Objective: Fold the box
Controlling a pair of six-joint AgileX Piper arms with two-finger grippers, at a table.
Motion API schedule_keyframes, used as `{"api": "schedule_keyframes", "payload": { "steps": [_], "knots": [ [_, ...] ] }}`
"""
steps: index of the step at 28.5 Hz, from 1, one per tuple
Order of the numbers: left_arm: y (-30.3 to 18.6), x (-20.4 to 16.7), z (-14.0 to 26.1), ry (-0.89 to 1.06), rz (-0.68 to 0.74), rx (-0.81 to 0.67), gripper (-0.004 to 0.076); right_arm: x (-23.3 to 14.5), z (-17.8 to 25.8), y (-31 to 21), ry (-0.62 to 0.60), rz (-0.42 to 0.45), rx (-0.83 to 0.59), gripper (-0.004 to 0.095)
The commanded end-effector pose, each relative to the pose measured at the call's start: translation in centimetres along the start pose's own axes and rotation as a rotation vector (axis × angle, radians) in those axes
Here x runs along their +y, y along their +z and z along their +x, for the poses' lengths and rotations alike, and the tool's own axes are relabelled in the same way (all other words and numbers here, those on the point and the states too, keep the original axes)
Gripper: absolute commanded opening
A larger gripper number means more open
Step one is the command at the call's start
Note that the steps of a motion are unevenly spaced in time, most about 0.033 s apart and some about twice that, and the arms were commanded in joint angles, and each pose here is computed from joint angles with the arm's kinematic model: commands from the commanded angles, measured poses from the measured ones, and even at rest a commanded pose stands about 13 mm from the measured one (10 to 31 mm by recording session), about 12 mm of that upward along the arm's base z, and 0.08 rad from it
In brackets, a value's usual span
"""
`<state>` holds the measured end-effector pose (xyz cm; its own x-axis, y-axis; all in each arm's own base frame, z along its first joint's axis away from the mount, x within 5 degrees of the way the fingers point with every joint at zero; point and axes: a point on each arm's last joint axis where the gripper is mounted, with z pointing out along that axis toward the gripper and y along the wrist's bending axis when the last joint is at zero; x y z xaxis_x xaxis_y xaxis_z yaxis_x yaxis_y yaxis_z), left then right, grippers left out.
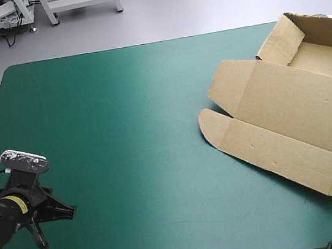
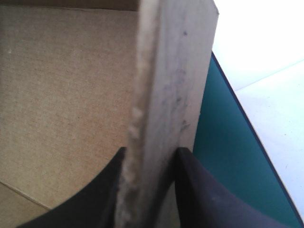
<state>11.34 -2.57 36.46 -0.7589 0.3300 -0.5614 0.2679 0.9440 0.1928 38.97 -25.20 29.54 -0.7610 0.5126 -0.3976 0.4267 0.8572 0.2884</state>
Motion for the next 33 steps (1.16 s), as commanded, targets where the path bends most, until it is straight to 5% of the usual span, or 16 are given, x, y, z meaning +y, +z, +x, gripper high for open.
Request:
{"api": "schedule_keyframes", "payload": {
  "steps": [1, 6, 19, 24, 28, 33],
  "knots": [
    [-0.7, 0.2, -0.2, -0.006, -0.007, -0.011, -0.0007, 1.2, -0.4, -4.0, -0.027, 0.010, -0.084, 0.0408],
    [-0.7, 0.2, -0.2, -0.006, -0.007, -0.014, -0.0007, 0.8, -0.3, -4.0, -0.005, 0.048, -0.074, 0.0577],
    [-0.7, 0.2, -0.2, -0.003, -0.006, -0.017, -0.0007, 2.2, -0.5, -7.6, -0.009, 0.038, -0.157, 0.0583],
    [-0.7, 0.2, -0.2, -0.003, -0.006, -0.019, -0.0007, 4.8, -0.6, -11.8, -0.039, -0.088, -0.276, 0.0572],
    [-0.7, 0.2, -0.2, -0.003, -0.006, -0.019, -0.0007, 7.3, -0.1, -15.1, -0.116, -0.208, -0.361, 0.0473],
    [-0.7, 0.2, -0.4, -0.014, -0.005, -0.033, -0.0007, 10.5, 1.0, -18.0, -0.264, -0.312, -0.434, 0.0146]
  ]
}}
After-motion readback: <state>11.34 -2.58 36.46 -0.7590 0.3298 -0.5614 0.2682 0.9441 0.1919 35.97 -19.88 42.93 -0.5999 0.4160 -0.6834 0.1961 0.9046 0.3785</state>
